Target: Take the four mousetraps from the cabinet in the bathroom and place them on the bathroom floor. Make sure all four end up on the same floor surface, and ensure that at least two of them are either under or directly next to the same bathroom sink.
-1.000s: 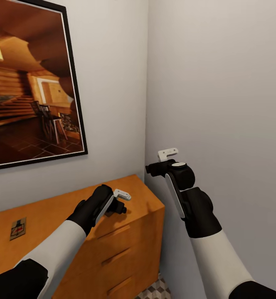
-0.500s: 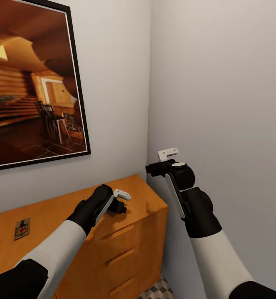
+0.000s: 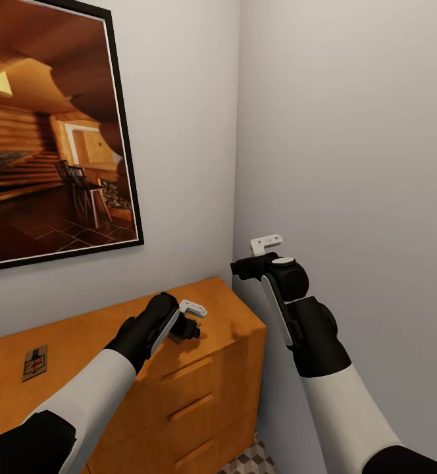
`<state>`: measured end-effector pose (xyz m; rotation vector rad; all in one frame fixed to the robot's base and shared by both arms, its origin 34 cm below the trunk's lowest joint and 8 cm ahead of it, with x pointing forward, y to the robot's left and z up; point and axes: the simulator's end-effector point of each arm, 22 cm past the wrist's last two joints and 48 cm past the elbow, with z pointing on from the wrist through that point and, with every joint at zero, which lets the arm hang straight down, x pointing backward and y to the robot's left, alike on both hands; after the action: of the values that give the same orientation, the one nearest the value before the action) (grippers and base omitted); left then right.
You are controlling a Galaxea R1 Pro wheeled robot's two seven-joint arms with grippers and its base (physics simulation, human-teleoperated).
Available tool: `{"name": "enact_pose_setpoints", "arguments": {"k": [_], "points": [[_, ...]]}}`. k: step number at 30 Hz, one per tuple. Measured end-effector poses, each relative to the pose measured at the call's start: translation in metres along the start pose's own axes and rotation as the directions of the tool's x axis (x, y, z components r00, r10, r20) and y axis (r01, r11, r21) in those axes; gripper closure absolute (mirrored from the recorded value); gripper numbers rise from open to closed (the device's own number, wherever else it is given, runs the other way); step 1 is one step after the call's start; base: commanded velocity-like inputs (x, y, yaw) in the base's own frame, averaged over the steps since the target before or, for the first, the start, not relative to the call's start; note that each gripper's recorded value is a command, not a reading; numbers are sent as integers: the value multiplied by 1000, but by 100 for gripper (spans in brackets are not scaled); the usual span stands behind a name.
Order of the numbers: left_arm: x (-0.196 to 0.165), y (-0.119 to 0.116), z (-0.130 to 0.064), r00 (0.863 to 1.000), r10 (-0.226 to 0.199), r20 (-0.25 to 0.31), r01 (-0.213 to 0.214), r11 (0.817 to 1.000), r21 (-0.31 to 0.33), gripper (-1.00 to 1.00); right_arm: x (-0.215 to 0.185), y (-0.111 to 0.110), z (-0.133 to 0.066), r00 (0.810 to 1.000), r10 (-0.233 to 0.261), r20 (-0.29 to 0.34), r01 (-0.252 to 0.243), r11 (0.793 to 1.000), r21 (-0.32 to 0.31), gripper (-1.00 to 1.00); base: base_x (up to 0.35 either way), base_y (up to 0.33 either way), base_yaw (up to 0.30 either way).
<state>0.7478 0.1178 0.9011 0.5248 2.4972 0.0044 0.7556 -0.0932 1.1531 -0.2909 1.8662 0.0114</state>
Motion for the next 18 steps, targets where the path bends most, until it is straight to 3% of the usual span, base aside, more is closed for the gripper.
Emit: {"name": "enact_pose_setpoints", "arguments": {"k": [15,18], "points": [[1,1,0,1000,-16,-2,16,1000,16,-100,0,-1,0,1000,-3,0,3,1000,6,-100,0,0,0],[8,4,1,998,-58,-10,59,995,82,-100,0,-2,0,1000,-4,0,4,1000,7,-100,0,0,0]]}}
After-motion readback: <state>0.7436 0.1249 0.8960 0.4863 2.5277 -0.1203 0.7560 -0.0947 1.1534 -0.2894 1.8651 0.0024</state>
